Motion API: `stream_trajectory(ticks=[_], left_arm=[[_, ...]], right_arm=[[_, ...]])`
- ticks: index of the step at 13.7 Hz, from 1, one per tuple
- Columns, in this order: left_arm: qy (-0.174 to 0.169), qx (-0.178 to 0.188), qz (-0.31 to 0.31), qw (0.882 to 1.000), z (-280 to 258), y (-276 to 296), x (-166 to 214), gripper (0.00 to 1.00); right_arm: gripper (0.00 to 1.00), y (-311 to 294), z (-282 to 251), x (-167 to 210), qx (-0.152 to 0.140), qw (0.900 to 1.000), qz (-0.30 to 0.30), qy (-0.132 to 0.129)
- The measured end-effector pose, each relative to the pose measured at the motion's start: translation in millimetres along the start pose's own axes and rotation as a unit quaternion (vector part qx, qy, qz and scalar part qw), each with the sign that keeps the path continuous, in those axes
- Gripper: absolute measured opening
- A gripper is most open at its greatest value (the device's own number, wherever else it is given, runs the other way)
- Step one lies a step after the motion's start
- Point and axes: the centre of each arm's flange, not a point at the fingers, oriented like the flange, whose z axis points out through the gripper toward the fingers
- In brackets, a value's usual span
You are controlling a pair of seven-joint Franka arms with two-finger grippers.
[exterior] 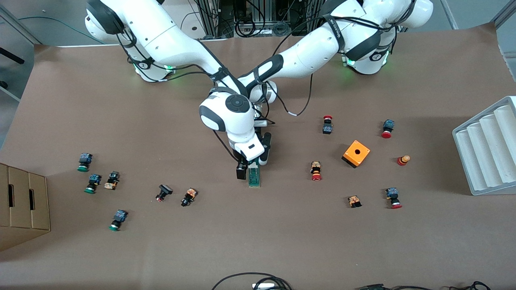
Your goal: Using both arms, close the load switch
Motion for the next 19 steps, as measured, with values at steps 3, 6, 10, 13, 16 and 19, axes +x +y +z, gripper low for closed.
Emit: stream_trajectory(ticks=[3,6,10,13,16,19], left_arm=[[0.003,0.0,0.002,1.0,-0.3,-0.3,-1.5,0.61],[0.004,0.0,0.002,1.0,-0.4,-0.3,-1.7,0.61],[0.004,0.0,0.003,1.0,-0.4,-0.4,-1.9,0.61],[0.005,0.0,0.003,1.0,-0.4,-0.4,-2.1,0.61],[0.005,0.0,0.003,1.0,-0.4,-0.4,-2.2,0.61],[0.005,0.0,0.003,1.0,-0.4,-0.4,-2.3,0.61]], right_arm=[[1.0,-6.6,7.5,1.4,0.004,1.0,0.007,-0.004],[1.0,-7.2,9.7,1.0,0.005,1.0,0.008,-0.005],[1.0,-10.7,9.3,3.4,0.005,1.0,0.007,-0.004],[1.0,-14.9,12.8,4.6,0.008,1.0,0.005,-0.006],[1.0,-17.7,18.5,4.0,0.01,1.0,0.004,-0.009],[1.0,-16.6,17.3,5.2,0.009,1.0,0.011,-0.007]])
